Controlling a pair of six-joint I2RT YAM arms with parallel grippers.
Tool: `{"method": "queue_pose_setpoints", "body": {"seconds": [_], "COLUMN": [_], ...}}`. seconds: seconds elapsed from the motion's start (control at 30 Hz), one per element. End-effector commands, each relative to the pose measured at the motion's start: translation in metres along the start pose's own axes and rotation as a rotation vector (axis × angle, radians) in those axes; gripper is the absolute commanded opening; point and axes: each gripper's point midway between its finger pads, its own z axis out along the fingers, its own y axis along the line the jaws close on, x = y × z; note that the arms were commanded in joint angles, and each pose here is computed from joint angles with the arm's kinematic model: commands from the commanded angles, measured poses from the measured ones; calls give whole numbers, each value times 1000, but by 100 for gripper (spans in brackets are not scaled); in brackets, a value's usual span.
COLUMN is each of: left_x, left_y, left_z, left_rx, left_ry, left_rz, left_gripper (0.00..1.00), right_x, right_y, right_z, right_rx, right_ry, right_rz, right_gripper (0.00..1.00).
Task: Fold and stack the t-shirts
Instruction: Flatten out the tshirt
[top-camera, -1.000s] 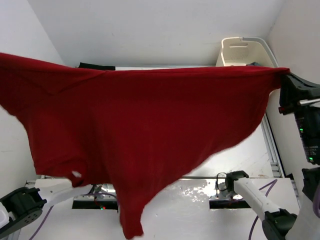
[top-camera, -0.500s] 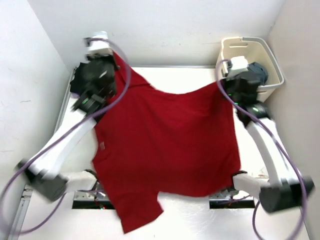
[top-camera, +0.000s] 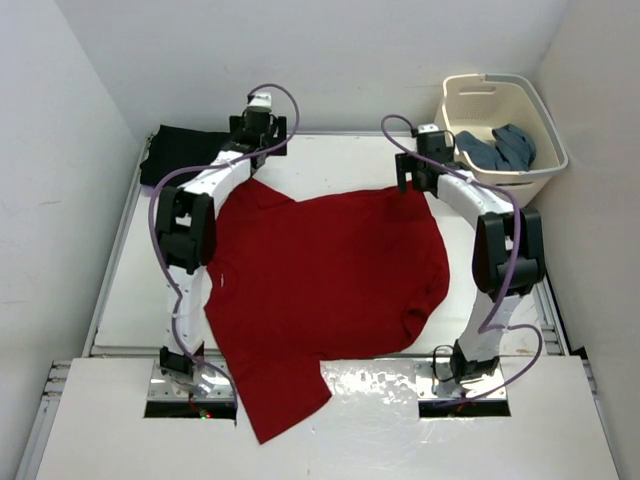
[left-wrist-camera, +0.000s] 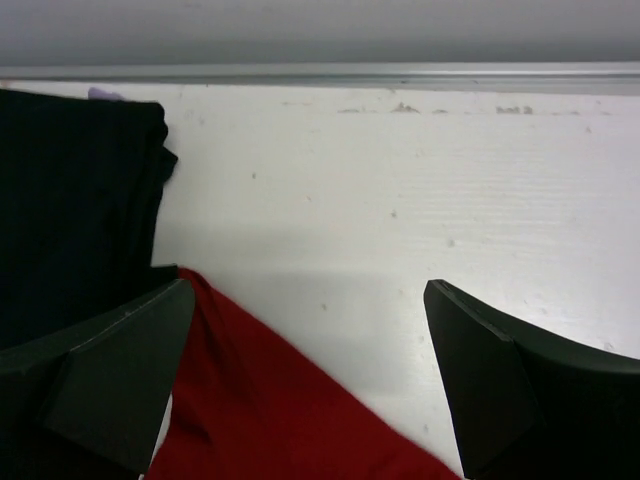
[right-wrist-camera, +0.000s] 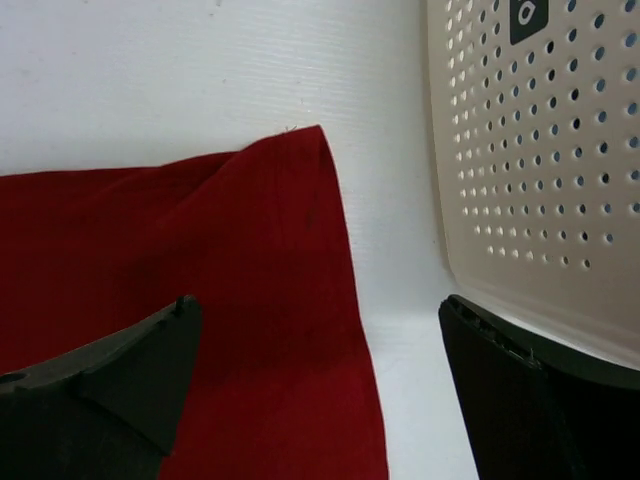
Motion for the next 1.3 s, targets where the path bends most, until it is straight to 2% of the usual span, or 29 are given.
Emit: {"method": "queue_pose_setpoints", "body": {"seconds": [0.0, 0.03, 0.07, 0.1, 0.13, 0.27, 0.3, 0.33, 0.37, 0.4, 0.53, 0.63, 0.8, 0.83, 0.87, 0.97, 1.1, 1.13, 1.23, 1.27], "left_x": [-76, -74, -69, -75, -43, 27, 58, 74, 75, 113, 165, 183, 193, 208, 196, 198, 185, 175, 147, 139], "left_y": [4, 6, 10, 16, 19, 33, 40, 37, 37, 40, 37, 36, 24, 21, 18, 9, 5, 3, -9, -10], "left_z": [-58, -65, -73, -94, -97, -138, -154, -162, -174, -178, -184, -176, -135, -123, -112, -79, -37, -21, 13, 21], "left_rx": [75, 71, 64, 64, 48, -6, -35, -34, -23, -42, -37, -54, -82, -93, -94, -103, -111, -109, -66, -53], "left_ry": [-157, -154, -144, -154, -86, 71, 126, 151, 127, 189, 279, 315, 352, 390, 366, 396, 393, 387, 340, 331], "left_rz": [-113, -141, -159, -187, -214, -299, -328, -328, -345, -334, -342, -326, -261, -233, -220, -183, -168, -174, -181, -179], "left_gripper": [100, 100, 100, 100, 100, 100, 100, 100, 100, 100, 100, 100, 100, 100, 100, 100, 100, 100, 100, 100], "right_x": [-40, -37, -15, -13, 15, 67, 77, 93, 102, 108, 147, 162, 177, 179, 185, 187, 165, 150, 144, 122], "right_y": [-3, 7, 12, 15, 24, 43, 48, 54, 60, 63, 72, 71, 58, 56, 55, 49, 40, 32, 24, 18], "right_z": [-40, -45, -46, -58, -59, -80, -85, -91, -94, -95, -91, -83, -69, -66, -62, -50, -27, -19, 0, 7], "right_rx": [-48, -97, -118, -136, -161, -201, -216, -239, -266, -271, -273, -249, -171, -165, -158, -137, -108, -97, -97, -92], "right_ry": [-132, -132, -91, -100, -46, 18, 31, 49, 64, 74, 170, 207, 261, 271, 295, 323, 317, 299, 321, 289], "right_rz": [49, 52, 47, 52, 47, 43, 52, 45, 41, 37, 24, 29, 42, 45, 42, 44, 55, 76, 91, 102], "right_gripper": [99, 99, 99, 99, 99, 99, 99, 99, 99, 99, 99, 99, 99, 99, 99, 99, 99, 99, 99, 99]}}
